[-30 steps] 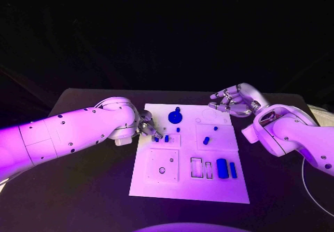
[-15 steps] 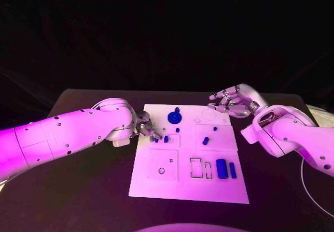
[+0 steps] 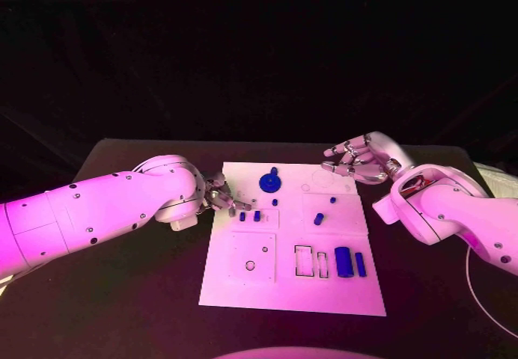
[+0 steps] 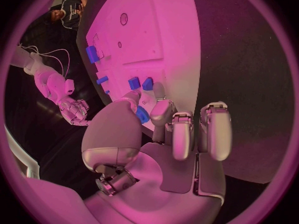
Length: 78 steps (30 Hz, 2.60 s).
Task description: Assemble the parts on the task board
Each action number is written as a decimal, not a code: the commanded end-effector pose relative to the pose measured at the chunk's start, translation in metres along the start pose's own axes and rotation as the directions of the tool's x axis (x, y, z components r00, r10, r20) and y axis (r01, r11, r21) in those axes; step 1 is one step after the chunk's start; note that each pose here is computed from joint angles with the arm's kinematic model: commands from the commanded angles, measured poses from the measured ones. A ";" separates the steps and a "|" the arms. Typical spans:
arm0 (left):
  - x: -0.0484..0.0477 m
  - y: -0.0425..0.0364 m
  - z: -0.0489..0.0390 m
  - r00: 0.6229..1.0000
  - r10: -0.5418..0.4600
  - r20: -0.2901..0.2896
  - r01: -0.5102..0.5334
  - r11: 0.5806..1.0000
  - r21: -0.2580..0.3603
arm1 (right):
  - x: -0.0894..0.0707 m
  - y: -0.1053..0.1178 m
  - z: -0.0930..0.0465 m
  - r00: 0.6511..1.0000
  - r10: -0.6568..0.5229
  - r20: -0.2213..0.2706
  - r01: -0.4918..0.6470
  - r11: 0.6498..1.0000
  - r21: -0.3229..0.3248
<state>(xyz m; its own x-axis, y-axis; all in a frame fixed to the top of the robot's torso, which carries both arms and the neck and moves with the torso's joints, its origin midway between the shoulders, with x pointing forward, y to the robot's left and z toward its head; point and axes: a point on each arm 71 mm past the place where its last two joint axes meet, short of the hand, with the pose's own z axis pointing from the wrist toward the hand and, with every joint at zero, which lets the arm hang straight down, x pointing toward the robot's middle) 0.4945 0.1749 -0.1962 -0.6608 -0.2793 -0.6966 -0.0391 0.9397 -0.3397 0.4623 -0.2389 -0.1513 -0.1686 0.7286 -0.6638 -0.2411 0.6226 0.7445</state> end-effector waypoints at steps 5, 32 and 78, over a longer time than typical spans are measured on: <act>-0.0078 0.0040 -0.0041 0.988 -0.141 0.062 0.135 0.987 0.082 | 0.002 -0.001 -0.001 1.000 -0.006 -0.013 0.006 1.000 -0.005; -0.0033 -0.0638 0.0073 0.929 0.081 0.361 -0.277 0.800 0.532 | 0.004 -0.002 0.000 1.000 -0.005 -0.018 0.005 1.000 0.000; 0.0234 -0.0862 0.0370 0.908 0.283 0.310 -0.399 0.810 0.430 | 0.008 0.000 0.002 0.999 -0.003 -0.032 0.003 1.000 -0.009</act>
<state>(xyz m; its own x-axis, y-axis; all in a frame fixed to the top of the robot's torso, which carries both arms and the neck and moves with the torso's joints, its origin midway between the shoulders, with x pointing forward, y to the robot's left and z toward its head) 0.5126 0.0823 -0.2018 -0.3529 -0.0850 -0.9318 0.5504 0.7865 -0.2802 0.4636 -0.2345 -0.1564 -0.1854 0.7265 -0.6617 -0.2377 0.6202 0.7476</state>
